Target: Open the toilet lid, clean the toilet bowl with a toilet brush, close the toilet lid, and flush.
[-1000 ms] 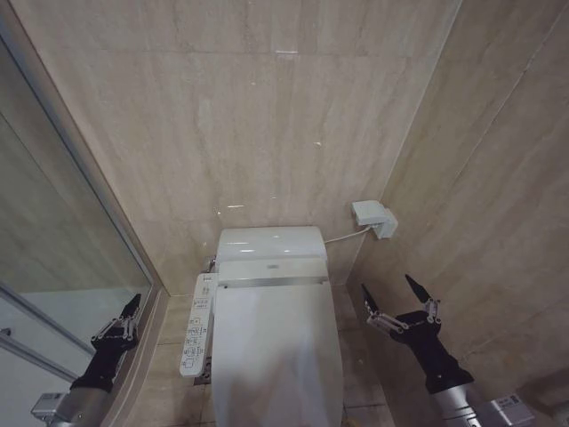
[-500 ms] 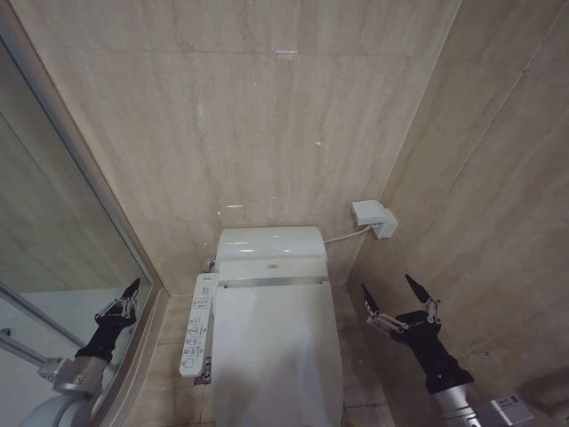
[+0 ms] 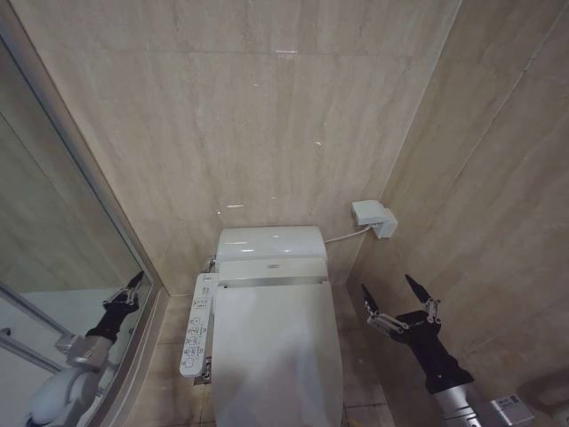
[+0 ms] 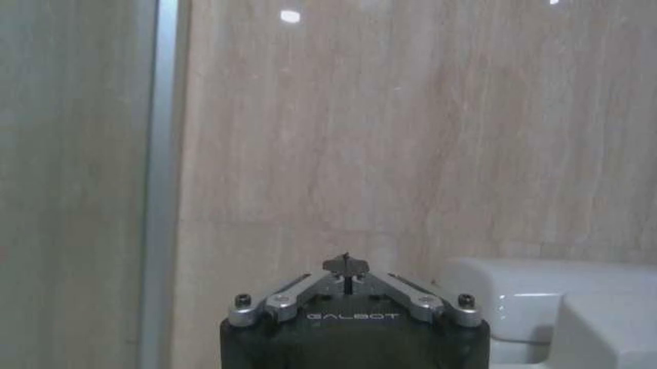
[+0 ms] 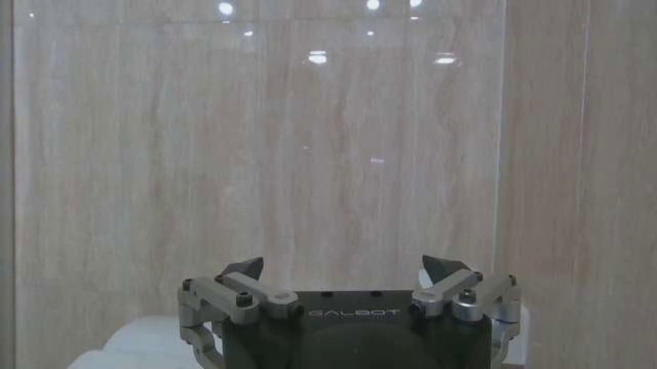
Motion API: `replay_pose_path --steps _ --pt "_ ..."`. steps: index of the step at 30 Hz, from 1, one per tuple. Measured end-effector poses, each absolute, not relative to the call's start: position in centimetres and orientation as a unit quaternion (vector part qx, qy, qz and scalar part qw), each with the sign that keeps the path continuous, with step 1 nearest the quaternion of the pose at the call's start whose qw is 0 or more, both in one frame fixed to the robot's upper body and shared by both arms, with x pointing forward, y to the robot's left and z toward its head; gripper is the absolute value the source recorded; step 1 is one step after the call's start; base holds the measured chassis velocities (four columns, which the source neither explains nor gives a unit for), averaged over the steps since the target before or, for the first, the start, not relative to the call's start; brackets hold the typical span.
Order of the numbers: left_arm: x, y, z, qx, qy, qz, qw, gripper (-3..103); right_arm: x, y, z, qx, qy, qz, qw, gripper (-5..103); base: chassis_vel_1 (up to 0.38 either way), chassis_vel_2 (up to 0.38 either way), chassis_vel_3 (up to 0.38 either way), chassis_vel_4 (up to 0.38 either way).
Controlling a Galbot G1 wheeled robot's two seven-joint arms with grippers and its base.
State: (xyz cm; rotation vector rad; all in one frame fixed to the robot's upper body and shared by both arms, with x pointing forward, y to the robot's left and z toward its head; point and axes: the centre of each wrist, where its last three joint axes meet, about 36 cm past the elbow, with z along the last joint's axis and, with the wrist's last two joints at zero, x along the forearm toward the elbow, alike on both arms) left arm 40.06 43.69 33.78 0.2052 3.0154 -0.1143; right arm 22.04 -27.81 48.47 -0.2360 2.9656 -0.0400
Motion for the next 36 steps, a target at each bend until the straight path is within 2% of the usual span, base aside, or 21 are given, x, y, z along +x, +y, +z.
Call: replay_pose_path --steps 10,17,36 --pt "42.6 41.9 32.4 0.076 0.994 -0.044 0.067 0 22.0 -27.8 48.5 -0.079 0.993 -0.013 0.083 100 0.000 0.000 0.000 0.000" --pt "43.6 42.2 32.4 0.096 0.993 -0.032 0.062 0 22.0 -27.8 48.5 -0.079 0.993 -0.013 0.083 100 0.000 0.000 0.000 0.000" --pt "50.5 42.2 31.3 0.167 0.985 -0.002 0.047 0 22.0 -27.8 48.5 -0.079 0.993 -0.013 0.083 100 0.000 0.000 0.000 0.000"
